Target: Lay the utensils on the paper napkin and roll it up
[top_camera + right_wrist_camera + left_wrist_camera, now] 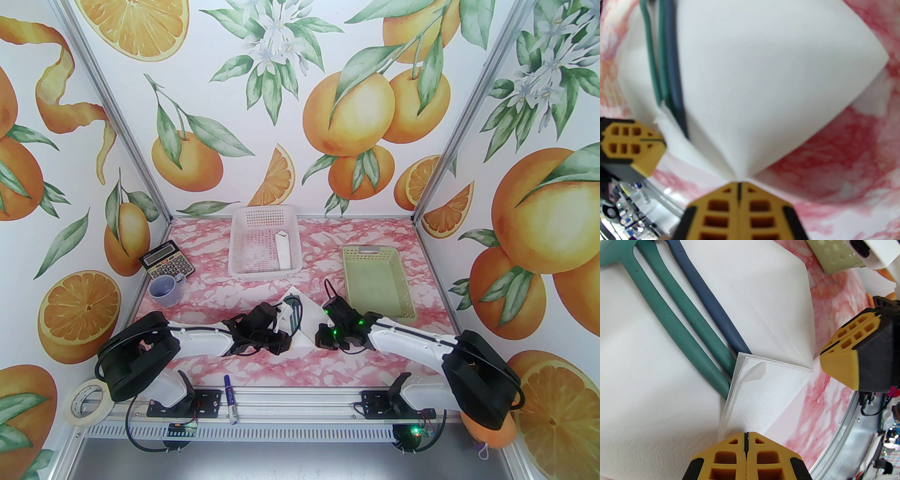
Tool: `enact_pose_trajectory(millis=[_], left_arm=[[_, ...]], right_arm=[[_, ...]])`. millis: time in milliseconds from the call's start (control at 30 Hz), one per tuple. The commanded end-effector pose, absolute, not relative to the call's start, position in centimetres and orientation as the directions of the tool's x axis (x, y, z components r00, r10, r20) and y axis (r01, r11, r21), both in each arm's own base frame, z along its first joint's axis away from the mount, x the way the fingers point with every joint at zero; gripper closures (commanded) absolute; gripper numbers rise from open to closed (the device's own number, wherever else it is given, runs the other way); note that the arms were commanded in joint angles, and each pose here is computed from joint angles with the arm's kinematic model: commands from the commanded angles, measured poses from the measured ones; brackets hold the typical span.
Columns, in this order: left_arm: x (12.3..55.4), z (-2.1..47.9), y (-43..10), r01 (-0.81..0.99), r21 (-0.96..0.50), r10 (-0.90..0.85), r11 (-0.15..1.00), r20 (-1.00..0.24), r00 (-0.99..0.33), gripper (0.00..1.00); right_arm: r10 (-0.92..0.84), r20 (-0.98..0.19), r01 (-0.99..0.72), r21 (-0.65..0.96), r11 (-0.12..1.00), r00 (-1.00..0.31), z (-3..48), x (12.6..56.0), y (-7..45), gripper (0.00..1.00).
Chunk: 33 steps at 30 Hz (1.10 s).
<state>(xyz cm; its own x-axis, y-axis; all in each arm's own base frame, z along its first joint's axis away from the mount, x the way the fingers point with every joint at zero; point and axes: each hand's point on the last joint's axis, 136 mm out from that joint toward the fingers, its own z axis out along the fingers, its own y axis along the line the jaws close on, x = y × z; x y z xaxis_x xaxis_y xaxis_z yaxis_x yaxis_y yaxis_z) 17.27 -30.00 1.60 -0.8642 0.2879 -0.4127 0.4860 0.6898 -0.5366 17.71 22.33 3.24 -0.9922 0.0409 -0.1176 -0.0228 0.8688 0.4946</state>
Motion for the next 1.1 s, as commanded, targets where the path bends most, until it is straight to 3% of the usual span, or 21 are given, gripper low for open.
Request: enact_pose_trajectory(millis=[0, 300, 733, 1067], left_arm=[[17.0, 0.5, -28.7, 0.465, -0.500, 0.299, 0.731, -0.378, -0.876, 1.00], [17.1, 0.5, -28.8, 0.465, -0.502, 0.299, 0.729, -0.378, -0.876, 1.00], [16.9, 0.7, -28.0, 0.450, -0.493, 0.282, 0.744, -0.379, -0.882, 1.00], [16.4, 0.8, -26.4, 0.434, -0.468, 0.272, 0.770, -0.375, -0.886, 1.00]], right_arm=[[0.034, -0.154, -0.059, 0.560, 0.827, -0.987, 5.4, 18.5, 24.2, 1.00], [0.014, -0.100, -0.048, 0.587, 0.808, -0.995, 3.3, 18.0, 26.5, 1.00], [0.017, -0.019, 0.006, 0.443, 0.897, -1.000, -0.4, 16.3, 23.5, 1.00], [0.013, -0.009, 0.008, 0.420, 0.907, -1.000, -0.9, 16.1, 23.1, 1.00]])
